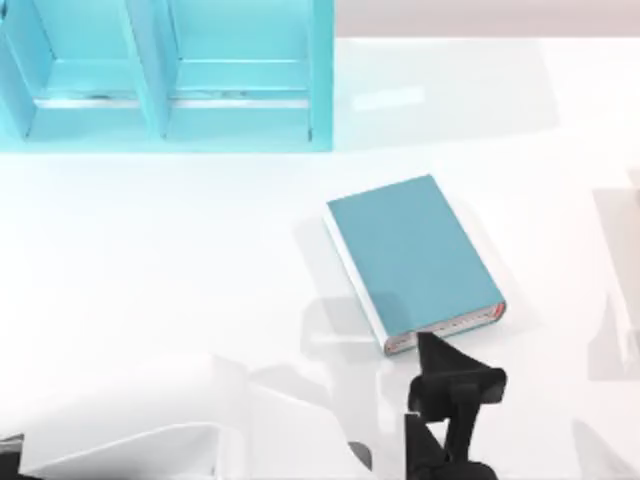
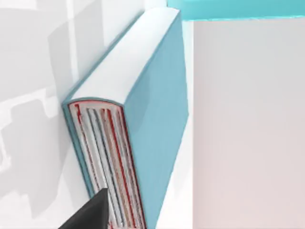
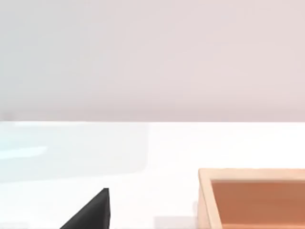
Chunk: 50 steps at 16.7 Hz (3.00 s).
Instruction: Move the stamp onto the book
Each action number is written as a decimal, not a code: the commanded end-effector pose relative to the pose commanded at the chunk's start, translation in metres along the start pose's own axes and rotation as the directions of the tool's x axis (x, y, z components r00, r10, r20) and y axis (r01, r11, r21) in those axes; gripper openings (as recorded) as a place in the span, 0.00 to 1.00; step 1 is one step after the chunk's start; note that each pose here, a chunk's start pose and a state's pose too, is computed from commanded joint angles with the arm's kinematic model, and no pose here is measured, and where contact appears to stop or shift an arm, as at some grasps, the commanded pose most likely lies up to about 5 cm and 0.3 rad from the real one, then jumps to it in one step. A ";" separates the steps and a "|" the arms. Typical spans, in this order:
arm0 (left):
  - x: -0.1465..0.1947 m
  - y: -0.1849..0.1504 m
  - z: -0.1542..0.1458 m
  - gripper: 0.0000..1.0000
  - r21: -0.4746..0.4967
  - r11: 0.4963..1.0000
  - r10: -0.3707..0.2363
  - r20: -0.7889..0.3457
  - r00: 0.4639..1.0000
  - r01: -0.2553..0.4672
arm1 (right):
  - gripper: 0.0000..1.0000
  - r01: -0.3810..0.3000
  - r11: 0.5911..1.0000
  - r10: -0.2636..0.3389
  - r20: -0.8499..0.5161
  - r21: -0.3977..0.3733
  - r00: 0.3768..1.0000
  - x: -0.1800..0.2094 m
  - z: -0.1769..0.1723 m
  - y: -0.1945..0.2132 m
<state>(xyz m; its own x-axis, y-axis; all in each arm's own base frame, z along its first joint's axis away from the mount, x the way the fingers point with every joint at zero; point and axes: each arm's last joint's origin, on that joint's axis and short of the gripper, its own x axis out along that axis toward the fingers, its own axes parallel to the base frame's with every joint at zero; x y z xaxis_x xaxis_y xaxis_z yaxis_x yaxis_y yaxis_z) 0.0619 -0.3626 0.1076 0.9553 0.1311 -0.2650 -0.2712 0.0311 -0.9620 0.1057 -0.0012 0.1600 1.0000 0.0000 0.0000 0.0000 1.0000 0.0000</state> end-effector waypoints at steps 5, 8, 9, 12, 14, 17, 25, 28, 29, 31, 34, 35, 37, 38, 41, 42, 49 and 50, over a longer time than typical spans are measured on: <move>0.041 -0.005 0.037 1.00 0.151 0.983 0.084 0.121 0.989 -0.102 | 1.00 0.000 1.000 0.000 0.000 0.000 1.000 0.000 0.000 0.000; 0.074 -0.016 0.081 1.00 0.264 0.931 0.194 0.219 0.956 -0.250 | 1.00 0.000 1.000 0.000 0.000 0.000 1.000 0.000 0.000 0.000; 0.084 -0.021 0.099 1.00 0.299 0.904 0.237 0.247 0.940 -0.307 | 1.00 0.000 1.000 0.000 0.000 0.000 1.000 0.000 0.000 0.000; 0.107 -0.032 0.159 1.00 0.396 0.796 0.363 0.293 0.885 -0.458 | 1.00 0.000 1.000 0.000 0.000 0.000 1.000 0.000 0.000 0.000; 0.115 -0.037 0.199 1.00 0.462 0.721 0.432 0.282 0.857 -0.516 | 1.00 0.000 1.000 0.000 0.000 0.000 1.000 0.000 0.000 0.000; 0.115 -0.041 0.252 1.00 0.576 0.646 0.480 0.204 0.853 -0.501 | 1.00 0.000 1.000 0.000 0.000 0.000 1.000 0.000 0.000 0.000; 0.095 -0.040 0.333 1.00 0.880 0.475 0.146 -0.053 0.988 -0.023 | 1.00 0.000 1.000 0.000 0.000 0.000 1.000 0.000 0.000 0.000; 0.088 -0.042 0.345 1.00 0.950 0.297 -0.036 -0.091 0.995 0.097 | 1.00 0.000 1.000 0.000 0.000 0.000 1.000 0.000 0.000 0.000; 0.085 -0.043 0.348 1.00 0.964 0.238 -0.090 -0.099 0.991 0.118 | 1.00 0.000 1.000 0.000 0.000 0.000 1.000 0.000 0.000 0.000; 0.081 -0.046 0.352 1.00 0.982 0.133 -0.180 -0.111 0.977 0.136 | 1.00 0.000 1.000 0.000 0.000 0.000 1.000 0.000 0.000 0.000; 0.076 -0.050 0.356 1.00 0.990 0.043 -0.260 -0.117 0.958 0.133 | 1.00 0.000 1.000 0.000 0.000 0.000 1.000 0.000 0.000 0.000; 0.075 -0.051 0.356 1.00 0.991 0.031 -0.271 -0.118 0.955 0.131 | 1.00 0.000 1.000 0.000 0.000 0.000 1.000 0.000 0.000 0.000; 0.075 -0.051 0.356 1.00 0.991 0.031 -0.271 -0.118 0.955 0.131 | 1.00 0.000 1.000 0.000 0.000 0.000 1.000 0.000 0.000 0.000; 0.075 -0.051 0.356 1.00 0.991 0.031 -0.271 -0.118 0.955 0.131 | 1.00 0.000 1.000 0.000 0.000 0.000 1.000 0.000 0.000 0.000; 0.075 -0.051 0.356 1.00 0.991 0.031 -0.271 -0.118 0.955 0.131 | 1.00 0.000 1.000 0.000 0.000 0.000 1.000 0.000 0.000 0.000; 0.075 -0.051 0.356 1.00 0.991 0.031 -0.271 -0.118 0.955 0.131 | 1.00 0.003 1.000 -0.003 -0.009 -0.003 1.000 0.000 0.002 0.000; 0.075 -0.051 0.356 1.00 0.991 0.031 -0.271 -0.118 0.955 0.131 | 1.00 0.079 0.992 -0.106 -0.305 -0.101 0.947 0.014 0.066 -0.012; 0.075 -0.051 0.356 1.00 0.991 0.031 -0.271 -0.118 0.955 0.131 | 1.00 0.086 0.989 -0.125 -0.374 -0.119 0.919 0.022 0.079 -0.016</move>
<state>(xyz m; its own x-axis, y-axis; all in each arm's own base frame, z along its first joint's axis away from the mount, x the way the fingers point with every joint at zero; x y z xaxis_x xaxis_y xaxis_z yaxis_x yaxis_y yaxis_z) 0.1057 -0.0012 0.1600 1.0000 0.0000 0.0000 0.0000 1.0000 0.0000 0.1281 -0.0169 0.2389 0.9187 -0.1254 -0.3744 0.0864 0.9891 -0.1193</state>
